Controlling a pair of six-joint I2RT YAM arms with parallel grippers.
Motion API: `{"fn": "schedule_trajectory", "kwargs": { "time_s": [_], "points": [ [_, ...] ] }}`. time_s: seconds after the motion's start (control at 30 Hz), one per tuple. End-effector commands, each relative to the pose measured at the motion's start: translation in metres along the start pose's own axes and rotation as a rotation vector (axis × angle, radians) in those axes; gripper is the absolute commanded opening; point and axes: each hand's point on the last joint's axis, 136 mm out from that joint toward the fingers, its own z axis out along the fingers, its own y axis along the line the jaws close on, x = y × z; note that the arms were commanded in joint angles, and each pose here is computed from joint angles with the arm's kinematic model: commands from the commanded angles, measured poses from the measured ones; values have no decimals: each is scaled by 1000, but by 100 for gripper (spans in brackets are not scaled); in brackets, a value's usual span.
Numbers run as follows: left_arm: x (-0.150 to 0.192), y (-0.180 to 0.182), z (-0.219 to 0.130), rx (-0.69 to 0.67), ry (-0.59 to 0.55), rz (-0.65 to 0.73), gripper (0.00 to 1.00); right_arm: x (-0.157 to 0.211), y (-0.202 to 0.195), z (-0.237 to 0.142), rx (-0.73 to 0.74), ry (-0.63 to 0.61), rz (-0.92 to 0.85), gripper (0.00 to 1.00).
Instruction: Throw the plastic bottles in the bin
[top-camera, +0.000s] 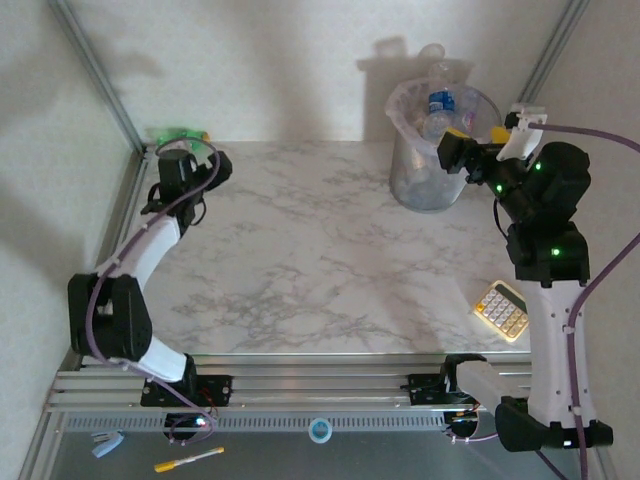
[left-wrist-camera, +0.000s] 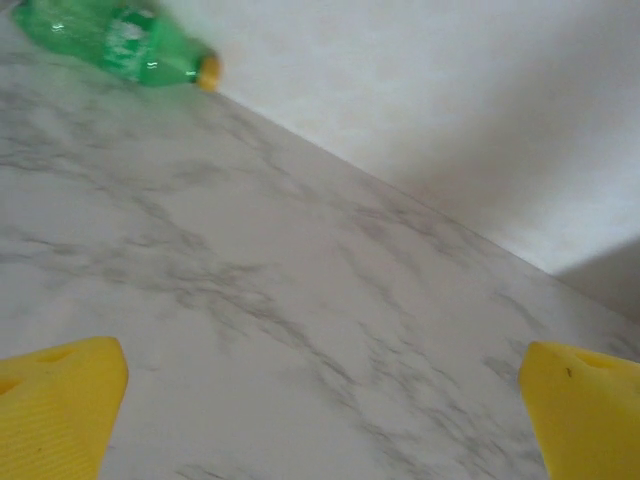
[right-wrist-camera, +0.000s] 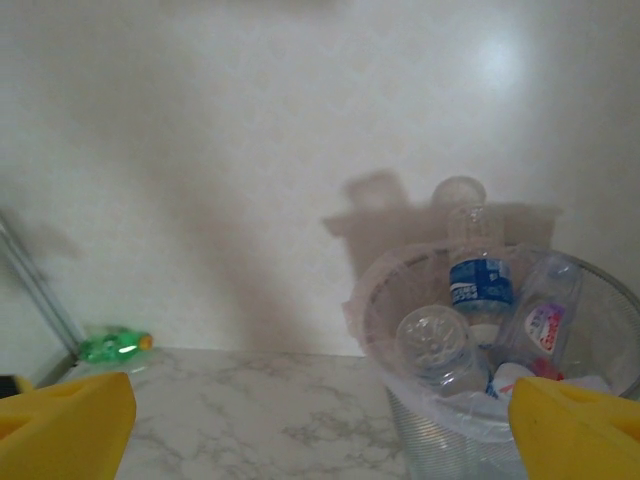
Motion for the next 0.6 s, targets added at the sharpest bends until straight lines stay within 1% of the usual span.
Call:
{"fn": "schedule_trajectory", "kwargs": {
  "time_s": [0.0,0.07,0.17,0.4,0.57],
  "points": [
    [-4,27,23,-103,53,34,100,20,11,-1,-63,69,48,96],
    [-8,35,38,-107,64,4,100,28,11,1,-68,93,55,96],
    [-16,41,61,-73,64,-62,100,37,12,4,-81,125,60,96],
    [-28,60,112,71,65,-280,100,50,16,14,-107,171,53,96],
    [-40,81,141,95,57,-342,100,64,22,23,-137,233,54,97]
  ]
}}
